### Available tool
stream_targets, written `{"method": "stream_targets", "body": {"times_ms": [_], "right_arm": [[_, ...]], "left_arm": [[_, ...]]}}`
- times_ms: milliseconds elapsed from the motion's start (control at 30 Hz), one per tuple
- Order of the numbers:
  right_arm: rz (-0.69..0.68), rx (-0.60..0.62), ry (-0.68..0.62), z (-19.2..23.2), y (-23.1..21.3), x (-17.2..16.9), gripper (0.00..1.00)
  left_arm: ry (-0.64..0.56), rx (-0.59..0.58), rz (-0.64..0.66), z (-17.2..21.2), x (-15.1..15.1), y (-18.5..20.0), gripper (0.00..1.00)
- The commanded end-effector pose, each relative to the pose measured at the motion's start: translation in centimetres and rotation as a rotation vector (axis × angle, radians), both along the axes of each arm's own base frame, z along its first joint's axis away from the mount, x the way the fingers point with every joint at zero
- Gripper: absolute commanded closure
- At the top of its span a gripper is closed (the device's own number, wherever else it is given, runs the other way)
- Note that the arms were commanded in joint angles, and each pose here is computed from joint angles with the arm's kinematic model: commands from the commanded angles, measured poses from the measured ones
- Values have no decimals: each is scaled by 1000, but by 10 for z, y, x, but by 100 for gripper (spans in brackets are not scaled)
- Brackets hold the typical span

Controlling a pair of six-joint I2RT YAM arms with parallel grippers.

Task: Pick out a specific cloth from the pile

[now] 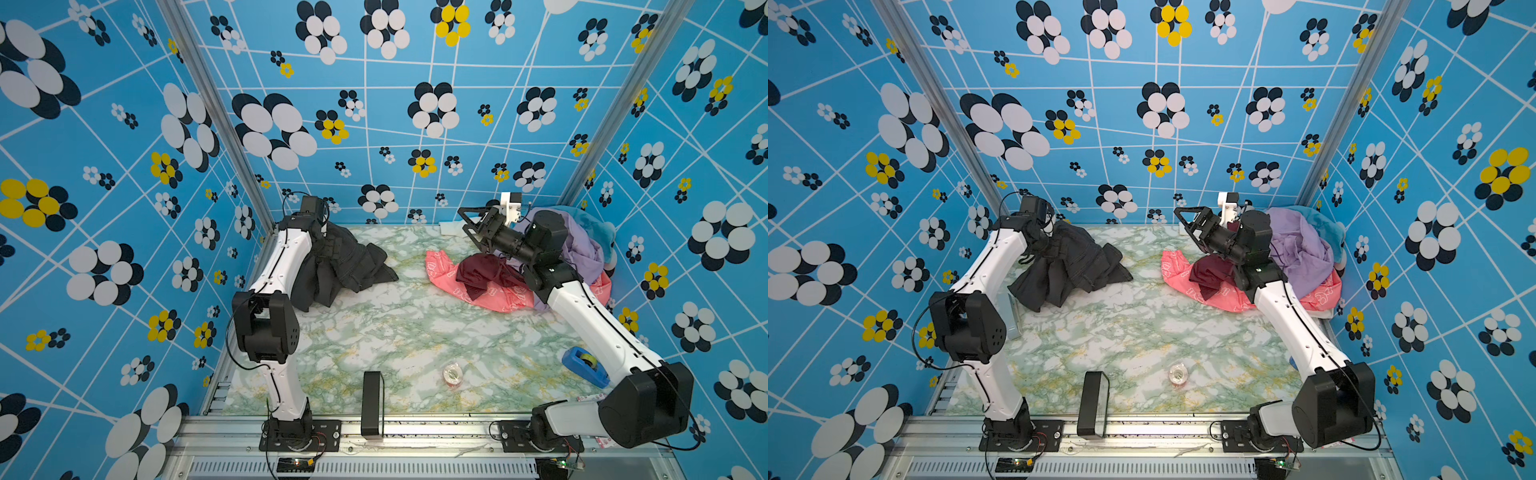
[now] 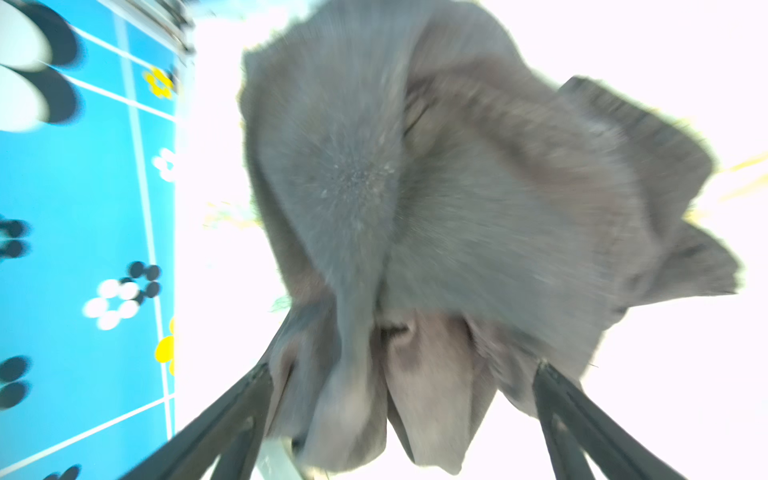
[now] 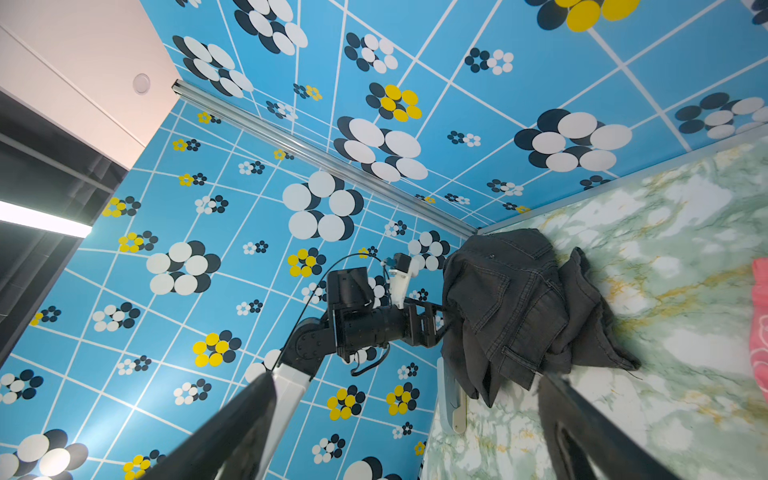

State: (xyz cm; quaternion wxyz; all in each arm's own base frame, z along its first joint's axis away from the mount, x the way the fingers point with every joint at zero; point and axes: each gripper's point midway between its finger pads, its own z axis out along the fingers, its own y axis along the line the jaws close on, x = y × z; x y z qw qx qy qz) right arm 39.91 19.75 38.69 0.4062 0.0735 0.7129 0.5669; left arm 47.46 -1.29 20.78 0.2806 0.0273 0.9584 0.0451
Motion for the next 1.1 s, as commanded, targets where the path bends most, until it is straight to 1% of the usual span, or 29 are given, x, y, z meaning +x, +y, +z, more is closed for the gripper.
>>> {"method": "stream_targets", "body": {"times_ms": [0,200,333,400,500,600,633,667,733,867,967,1067], "right_arm": [[-17,-52,-4,-2,-6,-6,1],[-43,-135,19,-10,-16,-11,1],[-86,-207,26,-14,-34,-16,1],[-117,-248,29,-18,-47,-19,1],[-142,-338,12,-22,-64,-26,1],[-185,-512,8,-37,-81,-35,1],[-214,-577,12,-44,-90,-36,1],[-239,-634,19,-51,-98,-37,1],[-268,-714,18,-60,-108,-38,1],[-309,-813,-1,-73,-122,-39,1],[-360,-882,-33,-81,-134,-40,1],[-430,-970,-67,-94,-150,-41,1]], "left_arm": [[-132,-12,1,59,-15,-7,1],[-298,-86,-21,116,-41,-18,1],[-447,-146,-24,149,-64,-21,1],[-530,-183,-41,161,-76,-25,1],[-629,-239,-72,169,-94,-31,1],[-690,-258,-79,157,-106,-32,1],[-698,-256,-80,147,-107,-32,1],[-702,-257,-91,136,-108,-33,1],[-674,-248,-104,109,-109,-34,1],[-647,-218,-67,59,-106,-27,1],[-651,-203,-49,35,-106,-23,1],[-680,-198,-41,17,-106,-19,1]]}}
